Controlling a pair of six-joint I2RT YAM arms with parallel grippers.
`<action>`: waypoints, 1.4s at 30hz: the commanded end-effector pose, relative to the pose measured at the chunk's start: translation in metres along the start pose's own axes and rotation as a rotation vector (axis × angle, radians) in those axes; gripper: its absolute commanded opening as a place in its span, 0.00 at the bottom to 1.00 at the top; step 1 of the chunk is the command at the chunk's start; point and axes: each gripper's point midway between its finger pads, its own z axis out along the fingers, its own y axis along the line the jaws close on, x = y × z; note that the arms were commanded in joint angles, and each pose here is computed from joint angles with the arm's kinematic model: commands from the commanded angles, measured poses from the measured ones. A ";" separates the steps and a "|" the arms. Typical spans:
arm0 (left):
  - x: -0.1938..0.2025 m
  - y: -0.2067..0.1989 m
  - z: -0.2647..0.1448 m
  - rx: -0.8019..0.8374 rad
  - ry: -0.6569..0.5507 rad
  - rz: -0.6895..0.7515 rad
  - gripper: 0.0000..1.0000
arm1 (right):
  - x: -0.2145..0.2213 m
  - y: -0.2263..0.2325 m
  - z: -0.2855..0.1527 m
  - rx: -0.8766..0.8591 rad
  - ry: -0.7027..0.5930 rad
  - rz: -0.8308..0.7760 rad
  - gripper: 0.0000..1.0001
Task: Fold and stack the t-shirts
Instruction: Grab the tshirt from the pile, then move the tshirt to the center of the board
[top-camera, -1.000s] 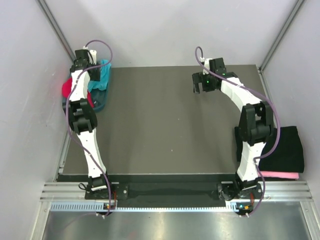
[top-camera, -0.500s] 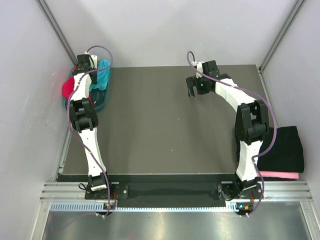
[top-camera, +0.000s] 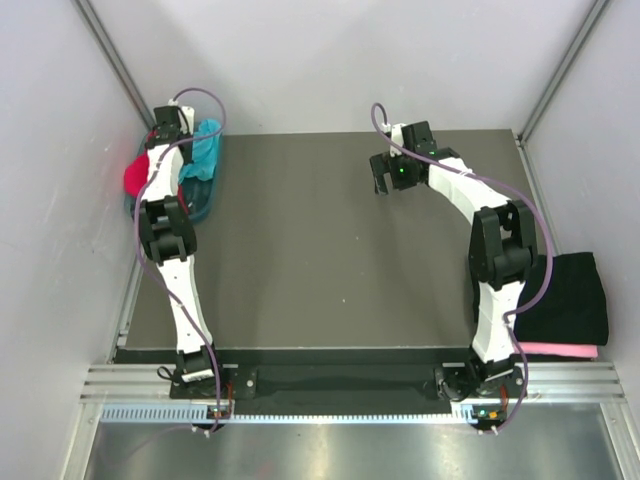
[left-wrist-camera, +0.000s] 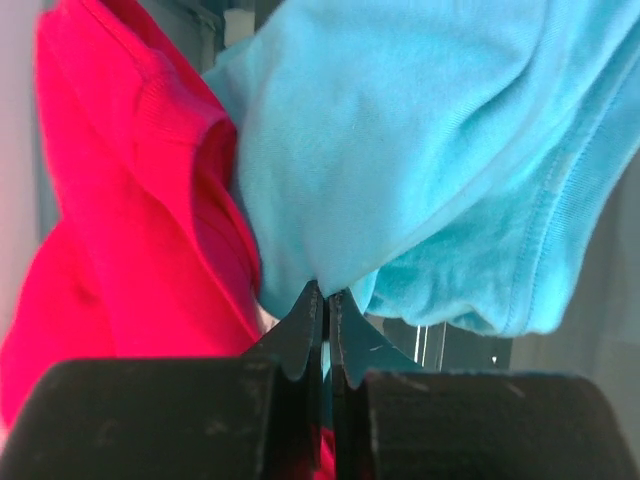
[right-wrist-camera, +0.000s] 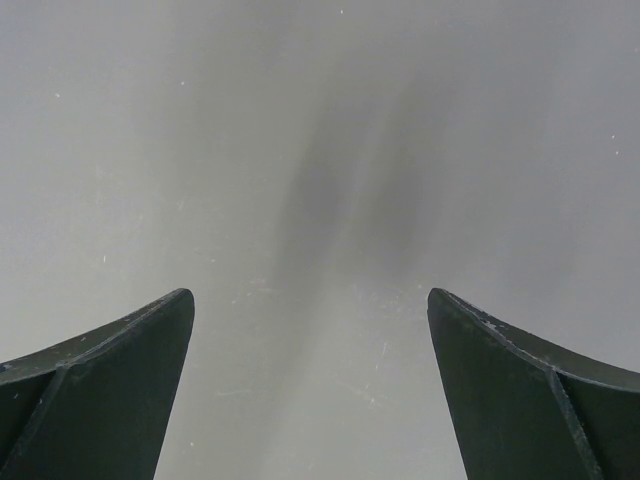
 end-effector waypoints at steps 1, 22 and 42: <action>-0.093 0.009 -0.082 -0.023 -0.240 0.005 0.00 | -0.035 0.005 -0.014 0.009 -0.104 -0.031 1.00; -0.245 -0.060 -0.399 0.347 -0.931 0.043 0.00 | -0.145 0.014 -0.125 0.112 -0.457 -0.176 1.00; -0.181 -0.271 -0.500 0.953 -0.832 0.108 0.14 | -0.073 0.018 -0.289 0.212 -0.606 -0.543 1.00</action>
